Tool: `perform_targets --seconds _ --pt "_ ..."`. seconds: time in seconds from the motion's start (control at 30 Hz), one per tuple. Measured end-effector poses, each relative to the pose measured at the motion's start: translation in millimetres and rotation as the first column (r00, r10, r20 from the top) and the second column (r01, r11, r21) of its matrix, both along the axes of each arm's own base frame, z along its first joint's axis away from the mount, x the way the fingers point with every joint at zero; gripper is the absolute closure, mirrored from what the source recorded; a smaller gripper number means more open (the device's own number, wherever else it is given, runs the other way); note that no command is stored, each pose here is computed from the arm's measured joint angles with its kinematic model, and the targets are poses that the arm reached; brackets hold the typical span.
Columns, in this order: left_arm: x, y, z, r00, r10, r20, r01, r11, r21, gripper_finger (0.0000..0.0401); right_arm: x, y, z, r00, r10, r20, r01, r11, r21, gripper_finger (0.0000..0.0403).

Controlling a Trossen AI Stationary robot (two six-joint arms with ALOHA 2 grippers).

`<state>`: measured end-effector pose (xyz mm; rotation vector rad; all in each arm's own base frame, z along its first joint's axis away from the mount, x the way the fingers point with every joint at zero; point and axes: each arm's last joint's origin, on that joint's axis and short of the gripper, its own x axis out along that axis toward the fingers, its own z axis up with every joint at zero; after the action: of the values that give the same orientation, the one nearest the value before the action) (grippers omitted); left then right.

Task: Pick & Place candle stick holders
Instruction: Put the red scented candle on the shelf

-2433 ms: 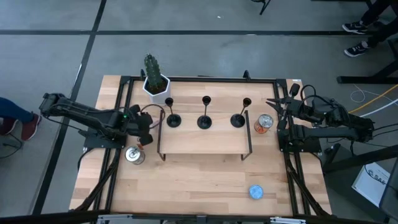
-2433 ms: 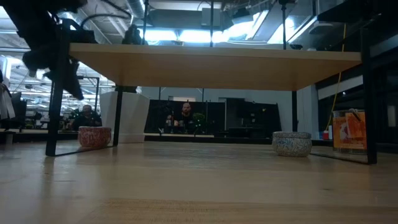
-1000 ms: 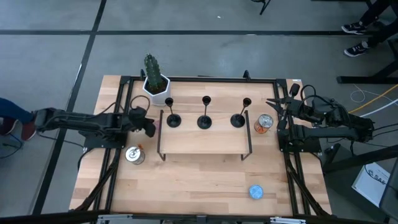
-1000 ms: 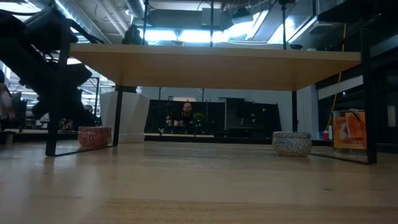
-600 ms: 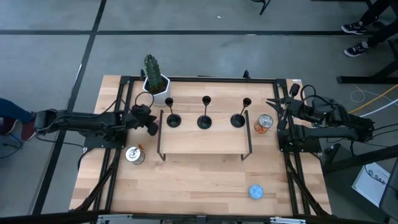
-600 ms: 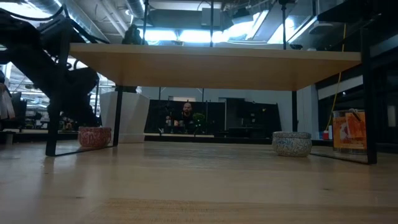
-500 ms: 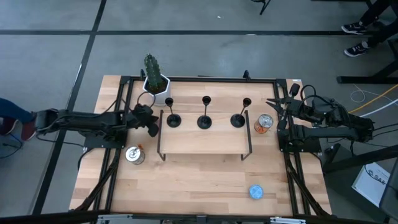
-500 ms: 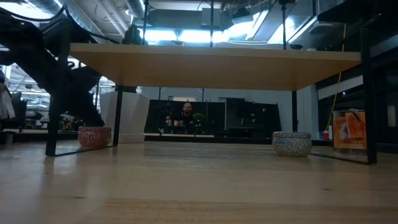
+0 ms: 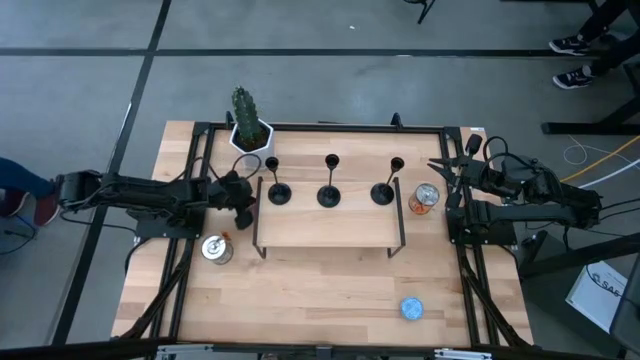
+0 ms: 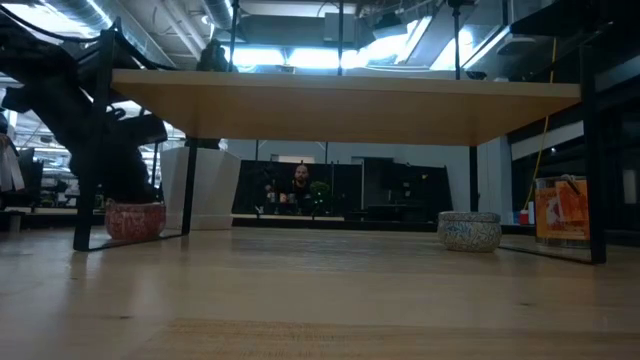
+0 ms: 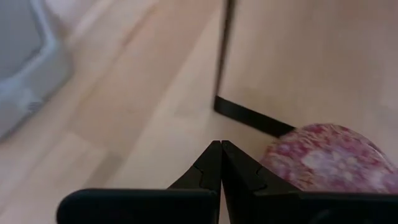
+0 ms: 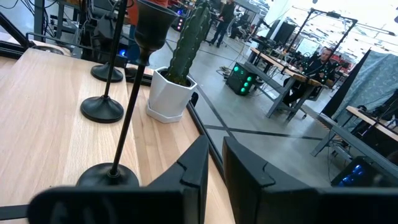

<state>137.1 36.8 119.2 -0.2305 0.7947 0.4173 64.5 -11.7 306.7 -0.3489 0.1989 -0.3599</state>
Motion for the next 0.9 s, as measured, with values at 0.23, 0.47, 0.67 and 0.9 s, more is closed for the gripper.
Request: perform_targets --seconds 0.23,0.47,0.67,0.9 --pt "2.8 -4.0 1.4 0.991 -0.127 0.033 0.128 0.991 -0.038 0.0399 0.0 0.0 0.0 1.000 0.000 0.000 0.000 1.000 0.000 0.0350" --pt "6.4 -16.1 2.8 0.956 -0.289 0.053 0.291 0.956 -0.031 0.0399 0.0 0.0 0.0 1.000 0.000 0.000 0.000 1.000 0.000 0.0350" --pt "7.7 -29.5 2.8 0.932 -0.355 0.076 0.361 0.928 -0.089 0.0399 0.0 0.0 0.0 1.000 0.000 0.000 0.000 1.000 0.000 0.0350" --pt "7.8 -42.5 2.7 0.928 -0.365 0.078 0.372 0.921 -0.111 0.0399 0.0 0.0 0.0 1.000 0.000 0.000 0.000 1.000 0.000 0.0350"
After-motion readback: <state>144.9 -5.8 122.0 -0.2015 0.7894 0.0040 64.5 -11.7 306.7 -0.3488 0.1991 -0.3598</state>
